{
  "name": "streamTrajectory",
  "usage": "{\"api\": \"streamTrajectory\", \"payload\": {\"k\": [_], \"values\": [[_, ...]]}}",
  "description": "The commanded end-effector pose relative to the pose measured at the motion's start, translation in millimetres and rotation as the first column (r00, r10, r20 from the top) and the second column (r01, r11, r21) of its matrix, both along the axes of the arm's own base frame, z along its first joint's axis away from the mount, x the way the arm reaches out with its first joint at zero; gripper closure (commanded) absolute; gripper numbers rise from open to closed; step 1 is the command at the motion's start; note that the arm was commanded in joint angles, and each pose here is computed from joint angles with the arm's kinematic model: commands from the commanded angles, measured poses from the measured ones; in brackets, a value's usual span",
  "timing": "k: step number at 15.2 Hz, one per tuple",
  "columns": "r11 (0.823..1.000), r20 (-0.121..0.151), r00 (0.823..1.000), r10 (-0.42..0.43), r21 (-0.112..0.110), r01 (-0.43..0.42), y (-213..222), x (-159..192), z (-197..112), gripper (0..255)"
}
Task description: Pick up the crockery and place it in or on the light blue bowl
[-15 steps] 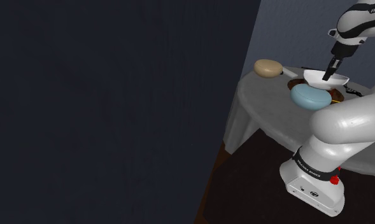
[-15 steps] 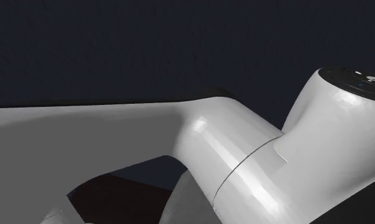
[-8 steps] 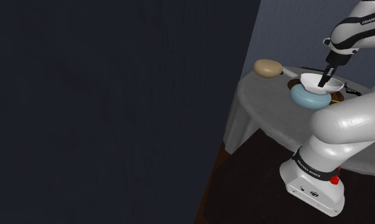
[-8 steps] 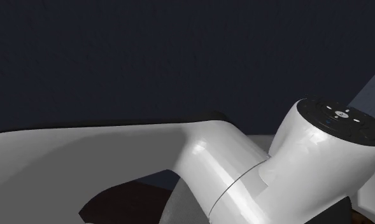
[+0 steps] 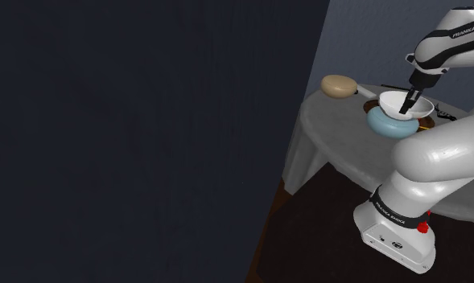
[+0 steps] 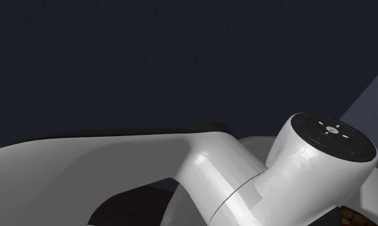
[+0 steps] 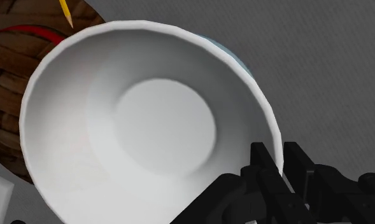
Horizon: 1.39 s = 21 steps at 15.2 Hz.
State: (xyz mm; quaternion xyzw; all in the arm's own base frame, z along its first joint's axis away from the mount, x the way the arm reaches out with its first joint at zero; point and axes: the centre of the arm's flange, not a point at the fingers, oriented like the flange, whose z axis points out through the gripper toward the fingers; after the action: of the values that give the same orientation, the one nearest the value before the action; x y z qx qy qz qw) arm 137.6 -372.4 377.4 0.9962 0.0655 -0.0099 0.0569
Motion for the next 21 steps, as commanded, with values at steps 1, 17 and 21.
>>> {"api": "streamTrajectory", "payload": {"k": [1,17,21], "values": [[1.0,-0.003,1.0,-0.001,0.002,0.001,0.1,-0.8,-1.8,255],[1.0,-0.003,1.0,-0.001,0.002,0.001,5.7,0.0,47.9,0],[1.0,-0.003,1.0,-0.001,0.002,0.001,5.7,0.0,47.8,0]]}}
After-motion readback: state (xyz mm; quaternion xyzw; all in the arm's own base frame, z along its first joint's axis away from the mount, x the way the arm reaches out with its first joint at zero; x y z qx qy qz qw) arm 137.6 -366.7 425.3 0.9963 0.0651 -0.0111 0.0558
